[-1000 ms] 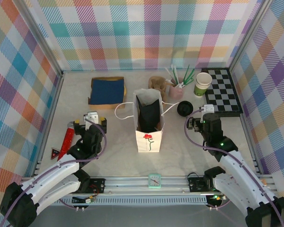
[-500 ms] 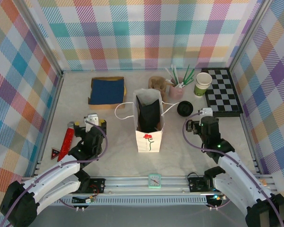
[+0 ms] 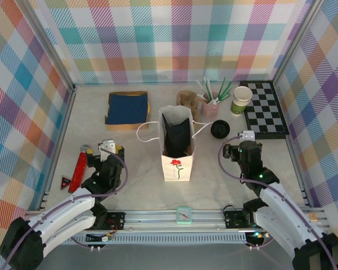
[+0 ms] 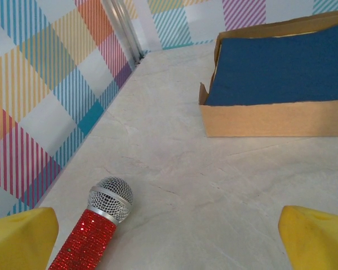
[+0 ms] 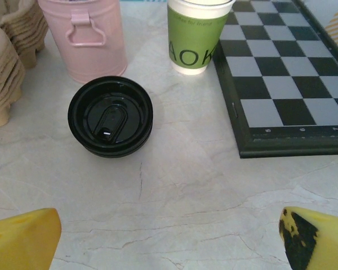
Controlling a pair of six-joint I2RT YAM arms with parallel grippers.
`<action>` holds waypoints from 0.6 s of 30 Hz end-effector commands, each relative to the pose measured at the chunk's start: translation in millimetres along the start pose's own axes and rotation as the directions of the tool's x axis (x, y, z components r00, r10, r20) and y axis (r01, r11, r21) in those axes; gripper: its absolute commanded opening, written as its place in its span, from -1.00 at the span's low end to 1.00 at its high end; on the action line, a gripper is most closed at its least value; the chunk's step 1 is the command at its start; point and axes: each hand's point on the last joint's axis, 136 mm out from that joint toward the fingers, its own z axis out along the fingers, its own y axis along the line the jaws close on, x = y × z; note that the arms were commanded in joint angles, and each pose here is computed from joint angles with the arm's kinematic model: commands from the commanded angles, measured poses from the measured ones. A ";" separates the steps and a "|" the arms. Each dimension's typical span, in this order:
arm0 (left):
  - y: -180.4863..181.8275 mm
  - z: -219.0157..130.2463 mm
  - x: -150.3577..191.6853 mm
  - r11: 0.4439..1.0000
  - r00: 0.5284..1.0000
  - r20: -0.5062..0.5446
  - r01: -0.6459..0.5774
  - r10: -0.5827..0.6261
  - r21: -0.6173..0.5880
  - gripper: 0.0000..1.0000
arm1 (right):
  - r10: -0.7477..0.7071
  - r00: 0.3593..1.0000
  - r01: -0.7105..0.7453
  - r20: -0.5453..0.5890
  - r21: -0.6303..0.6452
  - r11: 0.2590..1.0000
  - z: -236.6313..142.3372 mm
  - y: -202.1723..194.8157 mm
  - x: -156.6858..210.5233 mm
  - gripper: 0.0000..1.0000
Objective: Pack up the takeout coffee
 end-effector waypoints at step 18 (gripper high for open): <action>33.9 -12.5 7.0 0.989 0.989 0.075 0.134 -0.130 -0.060 1.00 | 0.049 0.983 -0.050 0.175 0.003 0.999 -22.6 -18.7 27.0 0.98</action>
